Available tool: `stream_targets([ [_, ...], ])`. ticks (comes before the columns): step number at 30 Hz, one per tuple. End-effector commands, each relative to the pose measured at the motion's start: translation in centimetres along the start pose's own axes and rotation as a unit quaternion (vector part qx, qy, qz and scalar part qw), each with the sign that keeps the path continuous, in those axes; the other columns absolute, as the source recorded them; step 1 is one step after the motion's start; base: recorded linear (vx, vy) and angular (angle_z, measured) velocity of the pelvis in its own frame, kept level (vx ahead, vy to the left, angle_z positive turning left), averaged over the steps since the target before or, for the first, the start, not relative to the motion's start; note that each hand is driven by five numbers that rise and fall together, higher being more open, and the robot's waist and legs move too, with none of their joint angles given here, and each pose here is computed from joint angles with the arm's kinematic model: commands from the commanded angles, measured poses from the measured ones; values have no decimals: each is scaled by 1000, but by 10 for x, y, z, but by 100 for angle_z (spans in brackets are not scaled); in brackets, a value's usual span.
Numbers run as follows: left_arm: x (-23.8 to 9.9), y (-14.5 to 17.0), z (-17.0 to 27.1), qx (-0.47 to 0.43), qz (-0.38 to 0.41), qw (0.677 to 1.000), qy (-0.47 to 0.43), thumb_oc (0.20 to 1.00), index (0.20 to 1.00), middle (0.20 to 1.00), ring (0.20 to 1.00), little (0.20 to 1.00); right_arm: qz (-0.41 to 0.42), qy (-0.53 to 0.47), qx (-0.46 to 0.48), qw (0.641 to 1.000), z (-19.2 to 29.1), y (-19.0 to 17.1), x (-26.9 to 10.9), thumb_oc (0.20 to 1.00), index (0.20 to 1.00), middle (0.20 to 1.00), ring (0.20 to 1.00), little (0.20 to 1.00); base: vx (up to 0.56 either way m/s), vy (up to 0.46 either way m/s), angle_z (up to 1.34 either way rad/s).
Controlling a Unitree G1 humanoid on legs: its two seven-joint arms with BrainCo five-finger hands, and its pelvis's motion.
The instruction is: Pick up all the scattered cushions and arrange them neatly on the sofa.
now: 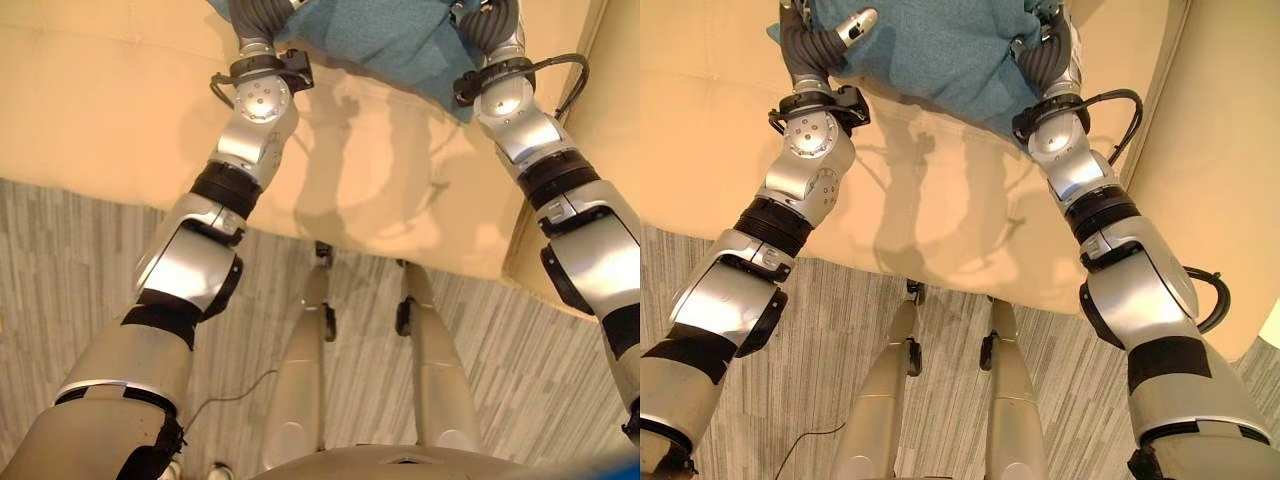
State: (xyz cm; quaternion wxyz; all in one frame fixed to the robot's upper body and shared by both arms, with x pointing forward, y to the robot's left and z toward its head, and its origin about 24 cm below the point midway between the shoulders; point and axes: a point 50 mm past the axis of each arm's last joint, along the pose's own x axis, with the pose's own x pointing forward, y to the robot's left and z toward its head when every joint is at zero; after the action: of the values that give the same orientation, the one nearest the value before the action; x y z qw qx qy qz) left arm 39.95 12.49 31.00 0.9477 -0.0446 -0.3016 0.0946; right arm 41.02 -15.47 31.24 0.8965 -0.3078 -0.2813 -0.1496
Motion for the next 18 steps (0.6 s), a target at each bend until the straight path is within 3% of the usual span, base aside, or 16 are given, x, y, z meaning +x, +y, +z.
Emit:
stream_targets([
  [1,9,-49,64,-32,-89,990,-105,1000,1000,1000,1000,1000,-89,-106,21,990,74,-50,32,200,200,200,200,200,0,0,0],
  [18,4,-55,66,-44,-118,986,-109,1000,1000,1000,1000,1000,-118,-145,-47,981,92,-91,41,200,200,200,200,200,0,0,0],
])
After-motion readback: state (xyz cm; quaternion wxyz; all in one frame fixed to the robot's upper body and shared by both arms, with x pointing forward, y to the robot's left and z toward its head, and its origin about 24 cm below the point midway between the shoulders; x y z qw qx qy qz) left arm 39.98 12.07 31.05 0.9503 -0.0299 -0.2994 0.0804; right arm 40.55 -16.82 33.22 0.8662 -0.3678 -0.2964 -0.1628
